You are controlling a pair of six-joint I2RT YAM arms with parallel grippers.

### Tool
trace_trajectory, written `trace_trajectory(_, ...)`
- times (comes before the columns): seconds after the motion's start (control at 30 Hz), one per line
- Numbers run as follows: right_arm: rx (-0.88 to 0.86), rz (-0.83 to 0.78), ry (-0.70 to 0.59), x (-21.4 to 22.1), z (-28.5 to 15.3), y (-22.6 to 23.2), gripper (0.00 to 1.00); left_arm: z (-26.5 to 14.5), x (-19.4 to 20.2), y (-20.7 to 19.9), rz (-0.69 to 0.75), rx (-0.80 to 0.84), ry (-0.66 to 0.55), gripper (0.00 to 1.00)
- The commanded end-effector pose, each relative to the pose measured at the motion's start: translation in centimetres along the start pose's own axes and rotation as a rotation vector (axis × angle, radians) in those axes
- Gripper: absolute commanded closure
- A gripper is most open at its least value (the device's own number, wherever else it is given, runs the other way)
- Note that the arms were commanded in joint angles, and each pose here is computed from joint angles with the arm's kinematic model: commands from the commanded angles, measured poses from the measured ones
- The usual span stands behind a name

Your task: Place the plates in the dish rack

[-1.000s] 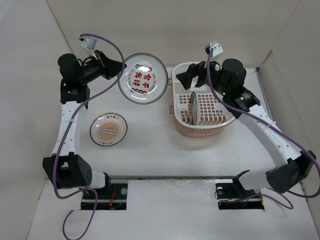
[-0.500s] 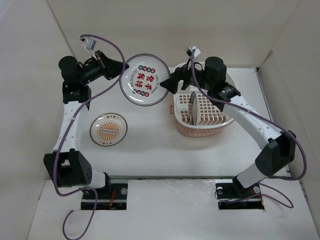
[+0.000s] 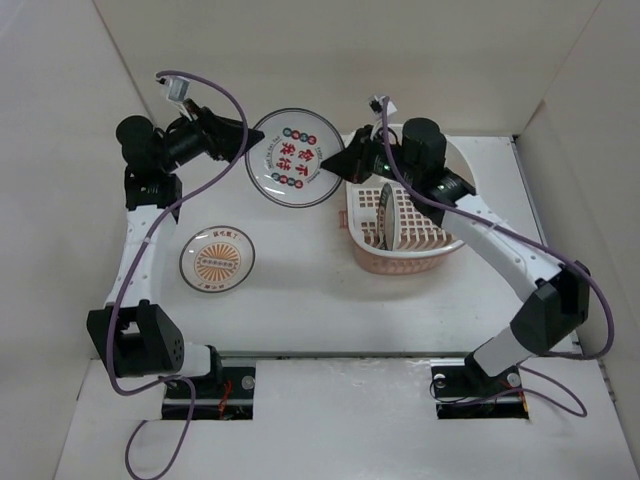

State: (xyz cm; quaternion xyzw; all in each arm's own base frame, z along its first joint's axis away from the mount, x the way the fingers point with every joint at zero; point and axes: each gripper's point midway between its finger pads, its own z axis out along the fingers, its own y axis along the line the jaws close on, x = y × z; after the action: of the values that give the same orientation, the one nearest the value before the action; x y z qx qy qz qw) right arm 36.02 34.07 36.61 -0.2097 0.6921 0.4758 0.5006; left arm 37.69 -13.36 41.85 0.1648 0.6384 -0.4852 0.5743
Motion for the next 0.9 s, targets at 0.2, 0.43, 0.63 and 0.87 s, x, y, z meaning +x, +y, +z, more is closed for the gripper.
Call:
trace_trajectory(0.2,0.958,-0.111,-0.329,-8.4,-18.0,-5.4,1.0,-2.7,-4.2,4.8,-0.041,-0.515,-0.115,0.0)
trace_trajectory(0.43,1.278,-0.182,-0.273,-6.4,-26.2,-7.4,1.0,-3.0,-4.3,5.3,-0.04,-0.549,-0.116,0.0)
trace_trajectory(0.63,1.381,-0.234,-0.148,-3.9,-26.8,-9.6,1.0,-3.0,-4.1,5.9,-0.024,-0.564,-0.107,0.0)
trace_trajectory(0.87,1.407,-0.227,-0.063,-0.7,-25.6,-11.8,1.0,-3.6,-4.5,5.8,-0.004,-0.591,-0.126,0.0)
